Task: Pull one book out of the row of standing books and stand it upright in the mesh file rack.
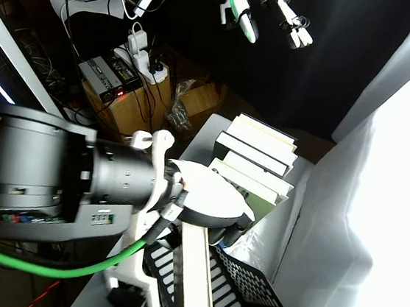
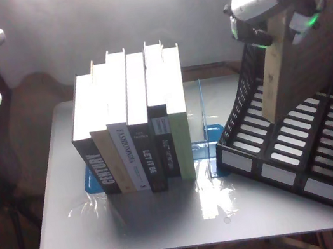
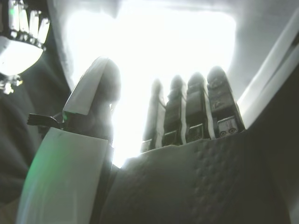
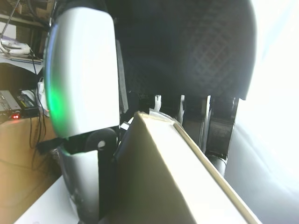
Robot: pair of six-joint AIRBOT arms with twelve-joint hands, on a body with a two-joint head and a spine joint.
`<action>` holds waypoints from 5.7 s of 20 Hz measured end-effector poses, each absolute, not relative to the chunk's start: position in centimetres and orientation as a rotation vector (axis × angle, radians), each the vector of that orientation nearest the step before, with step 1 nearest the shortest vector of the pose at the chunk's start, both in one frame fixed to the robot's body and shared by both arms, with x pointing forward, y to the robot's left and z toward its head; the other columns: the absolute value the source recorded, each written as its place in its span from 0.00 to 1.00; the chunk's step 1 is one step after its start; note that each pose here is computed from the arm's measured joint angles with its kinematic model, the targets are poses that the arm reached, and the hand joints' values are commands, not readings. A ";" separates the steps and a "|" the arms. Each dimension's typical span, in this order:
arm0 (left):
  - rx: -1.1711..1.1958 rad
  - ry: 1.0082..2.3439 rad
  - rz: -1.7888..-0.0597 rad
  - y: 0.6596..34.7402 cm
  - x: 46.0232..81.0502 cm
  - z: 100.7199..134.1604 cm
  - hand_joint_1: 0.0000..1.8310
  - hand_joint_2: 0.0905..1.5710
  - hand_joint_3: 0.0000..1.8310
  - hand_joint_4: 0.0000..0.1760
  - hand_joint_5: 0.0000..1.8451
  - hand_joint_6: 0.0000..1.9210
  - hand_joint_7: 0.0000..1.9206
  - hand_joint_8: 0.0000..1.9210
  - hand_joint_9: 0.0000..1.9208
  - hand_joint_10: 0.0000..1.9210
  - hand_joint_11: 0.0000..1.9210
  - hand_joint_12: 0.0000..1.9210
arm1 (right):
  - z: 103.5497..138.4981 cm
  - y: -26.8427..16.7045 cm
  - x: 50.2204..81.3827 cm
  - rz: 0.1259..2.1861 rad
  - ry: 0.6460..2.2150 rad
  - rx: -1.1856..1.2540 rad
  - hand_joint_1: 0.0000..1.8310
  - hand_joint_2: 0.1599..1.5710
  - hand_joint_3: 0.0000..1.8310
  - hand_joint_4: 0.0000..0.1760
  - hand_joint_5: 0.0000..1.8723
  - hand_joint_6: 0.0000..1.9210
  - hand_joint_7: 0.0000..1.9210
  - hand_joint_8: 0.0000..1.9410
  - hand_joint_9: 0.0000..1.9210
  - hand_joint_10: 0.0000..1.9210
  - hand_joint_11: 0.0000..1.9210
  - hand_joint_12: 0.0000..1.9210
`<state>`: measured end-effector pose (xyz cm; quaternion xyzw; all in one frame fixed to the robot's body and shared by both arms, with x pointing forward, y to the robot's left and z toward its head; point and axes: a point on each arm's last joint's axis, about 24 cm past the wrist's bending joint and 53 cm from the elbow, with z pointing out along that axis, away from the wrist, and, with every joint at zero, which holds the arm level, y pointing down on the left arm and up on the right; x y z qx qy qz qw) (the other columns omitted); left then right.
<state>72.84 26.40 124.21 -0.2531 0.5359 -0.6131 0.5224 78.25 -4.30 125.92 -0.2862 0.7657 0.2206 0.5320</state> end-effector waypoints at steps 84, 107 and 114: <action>-0.561 1.230 -1.526 24.5 73.3 123.9 0.34 0.94 0.00 0.17 0.08 0.00 0.03 0.00 0.00 0.00 0.00 0.00 | 126.0 -8.5 79.2 0.562 1.811 -0.475 0.27 0.74 0.01 0.00 0.00 0.00 0.00 0.00 0.00 0.00 0.00 0.00; -0.634 1.265 -1.504 25.4 72.9 121.6 0.38 0.94 0.00 0.08 0.07 0.00 0.01 0.00 0.00 0.00 0.00 0.00 | 115.6 -16.8 68.6 0.888 2.091 -0.222 0.32 0.85 0.00 0.00 0.13 0.59 0.23 0.44 0.14 0.62 0.03 0.94; -0.637 1.267 -1.501 25.5 72.8 121.4 0.38 0.95 0.00 0.04 0.07 0.00 0.01 0.00 0.00 0.00 0.00 0.00 | 109.2 -17.3 69.1 0.790 2.254 -0.203 0.44 0.82 0.00 0.00 0.26 0.18 0.24 0.02 0.15 0.24 0.00 0.79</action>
